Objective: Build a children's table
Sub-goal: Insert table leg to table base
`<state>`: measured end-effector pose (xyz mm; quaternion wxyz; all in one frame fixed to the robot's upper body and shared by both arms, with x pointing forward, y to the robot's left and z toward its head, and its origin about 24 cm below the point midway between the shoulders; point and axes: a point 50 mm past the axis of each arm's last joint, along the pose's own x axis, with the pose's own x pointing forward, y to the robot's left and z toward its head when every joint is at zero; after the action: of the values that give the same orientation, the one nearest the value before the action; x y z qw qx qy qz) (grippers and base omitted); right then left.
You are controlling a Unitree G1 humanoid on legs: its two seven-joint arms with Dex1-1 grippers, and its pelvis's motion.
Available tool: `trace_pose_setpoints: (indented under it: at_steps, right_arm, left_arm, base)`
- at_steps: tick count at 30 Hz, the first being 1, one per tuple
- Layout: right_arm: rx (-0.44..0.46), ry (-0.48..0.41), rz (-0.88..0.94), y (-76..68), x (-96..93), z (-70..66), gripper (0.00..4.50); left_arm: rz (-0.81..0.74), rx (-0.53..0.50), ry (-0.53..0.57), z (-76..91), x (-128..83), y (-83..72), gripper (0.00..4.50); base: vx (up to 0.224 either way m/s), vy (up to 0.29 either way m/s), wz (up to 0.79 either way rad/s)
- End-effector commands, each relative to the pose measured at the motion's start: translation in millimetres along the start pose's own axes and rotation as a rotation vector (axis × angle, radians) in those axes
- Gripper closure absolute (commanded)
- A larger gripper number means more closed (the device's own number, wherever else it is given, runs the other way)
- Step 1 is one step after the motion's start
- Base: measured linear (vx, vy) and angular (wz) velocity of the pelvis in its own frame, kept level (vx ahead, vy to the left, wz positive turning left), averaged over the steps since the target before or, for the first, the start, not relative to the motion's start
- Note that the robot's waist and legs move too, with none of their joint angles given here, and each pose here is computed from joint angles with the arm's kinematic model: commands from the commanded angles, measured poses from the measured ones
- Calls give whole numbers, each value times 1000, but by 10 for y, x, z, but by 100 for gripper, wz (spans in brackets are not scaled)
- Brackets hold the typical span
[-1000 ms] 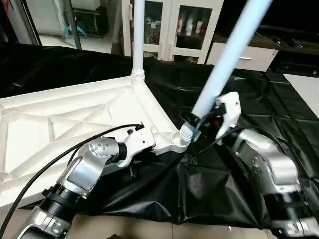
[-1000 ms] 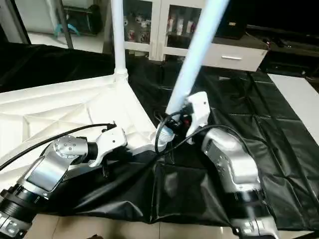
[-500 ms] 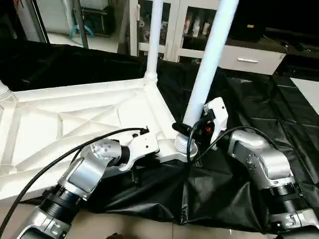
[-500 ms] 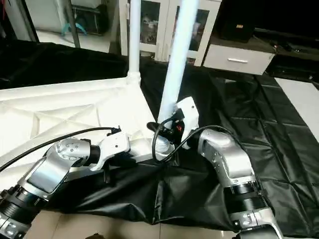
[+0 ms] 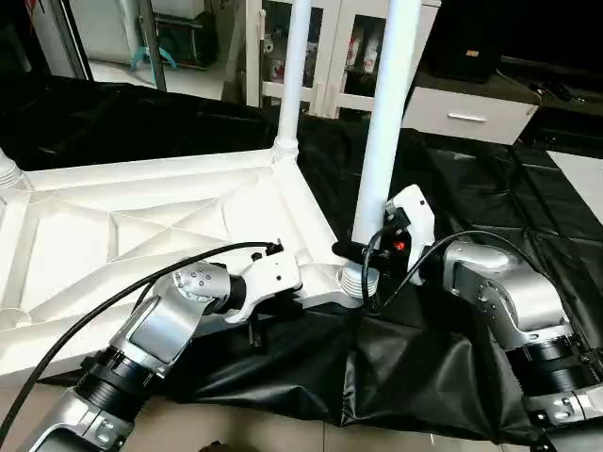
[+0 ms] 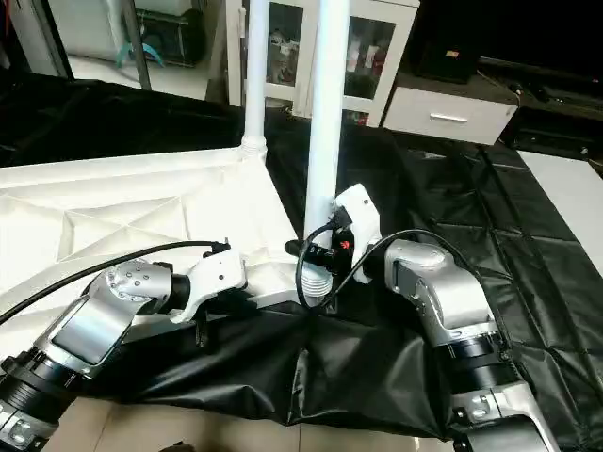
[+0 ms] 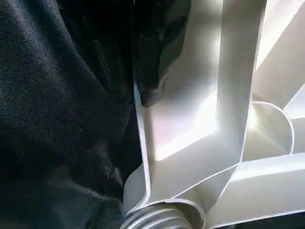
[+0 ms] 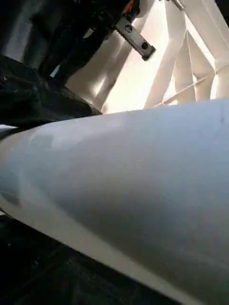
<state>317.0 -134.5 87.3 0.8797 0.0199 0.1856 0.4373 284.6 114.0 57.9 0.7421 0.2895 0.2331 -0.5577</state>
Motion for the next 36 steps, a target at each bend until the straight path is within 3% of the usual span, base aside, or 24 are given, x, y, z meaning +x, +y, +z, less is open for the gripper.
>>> trace_pose_setpoints:
  at_steps: [1, 11, 25, 36]
  right_arm:
    - [31, 17, -13, -20, 24, -59, 265]
    - [84, 14, -12, -45, 144, -115, 265]
    - [241, -142, -108, -117, -106, -406, 266]
    - [207, -191, -121, -3, -158, -540, 266]
  left_arm:
    - [-107, -3, 59, -106, 128, -148, 450]
    - [-108, 2, 65, -106, 138, -152, 450]
    - [-88, 1, 66, -119, 121, -129, 450]
    - [-84, 3, 67, -120, 122, -115, 450]
  base:
    - [0, 0, 0]
    - [0, 0, 0]
    - [0, 0, 0]
    - [0, 0, 0]
